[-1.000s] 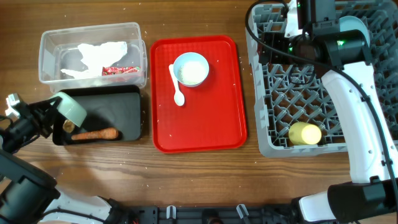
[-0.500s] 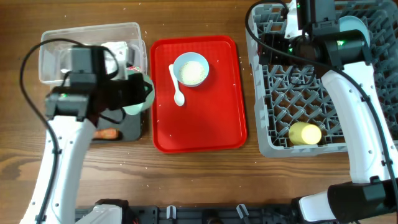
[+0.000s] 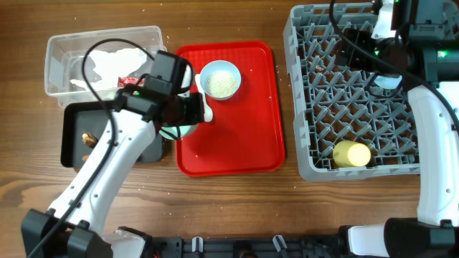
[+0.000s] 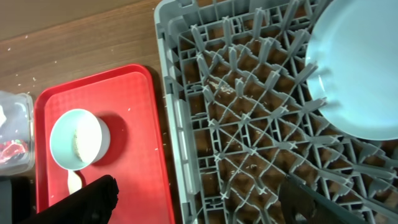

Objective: Sort waste into correct bins and load items into the dishwasher rack

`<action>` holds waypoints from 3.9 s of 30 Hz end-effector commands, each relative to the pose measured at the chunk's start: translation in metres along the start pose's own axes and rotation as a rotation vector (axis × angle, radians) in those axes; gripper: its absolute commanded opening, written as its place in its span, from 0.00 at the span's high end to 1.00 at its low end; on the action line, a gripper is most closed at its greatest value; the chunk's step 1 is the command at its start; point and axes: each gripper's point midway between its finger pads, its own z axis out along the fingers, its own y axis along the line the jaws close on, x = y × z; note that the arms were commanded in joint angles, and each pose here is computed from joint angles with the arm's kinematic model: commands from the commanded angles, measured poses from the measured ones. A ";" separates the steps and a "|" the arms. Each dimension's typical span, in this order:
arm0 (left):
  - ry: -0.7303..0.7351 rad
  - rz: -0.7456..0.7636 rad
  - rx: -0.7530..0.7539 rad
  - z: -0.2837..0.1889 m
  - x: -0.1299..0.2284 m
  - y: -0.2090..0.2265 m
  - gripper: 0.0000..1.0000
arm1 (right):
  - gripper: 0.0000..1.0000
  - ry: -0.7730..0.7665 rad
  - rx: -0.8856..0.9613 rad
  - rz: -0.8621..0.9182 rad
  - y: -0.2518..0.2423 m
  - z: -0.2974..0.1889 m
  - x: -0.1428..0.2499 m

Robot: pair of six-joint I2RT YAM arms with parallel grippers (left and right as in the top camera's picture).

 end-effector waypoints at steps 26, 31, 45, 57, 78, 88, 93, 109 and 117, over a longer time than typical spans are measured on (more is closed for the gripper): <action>0.260 0.170 -0.156 0.093 0.082 -0.029 0.45 | 0.14 -0.045 0.059 0.054 -0.018 -0.015 -0.009; 0.020 0.293 -0.161 0.062 0.005 -0.061 0.24 | 0.13 -0.050 0.058 0.054 -0.018 -0.015 -0.011; -0.128 0.601 -0.166 0.162 -0.063 -0.053 0.26 | 0.14 -0.037 0.061 0.053 -0.019 -0.015 -0.007; -0.147 0.647 -0.218 0.173 -0.069 -0.045 0.35 | 0.21 -0.222 0.102 0.051 -0.025 -0.098 -0.005; -0.074 0.642 -0.262 0.176 -0.055 -0.031 0.94 | 0.20 -0.162 0.162 0.065 -0.036 -0.064 -0.010; -0.164 0.597 -0.233 0.143 -0.074 -0.051 0.78 | 0.20 -0.161 0.154 0.064 -0.034 -0.064 -0.010; -0.114 0.574 -0.204 0.145 -0.062 -0.051 0.96 | 0.20 -0.160 0.151 0.064 -0.034 -0.064 -0.010; -0.182 0.220 -0.046 0.031 -0.093 -0.081 0.96 | 0.20 -0.155 0.158 0.053 -0.035 -0.064 -0.009; 0.090 -0.185 0.029 -0.043 -0.057 0.050 0.96 | 0.20 -0.154 0.157 0.053 -0.035 -0.064 -0.009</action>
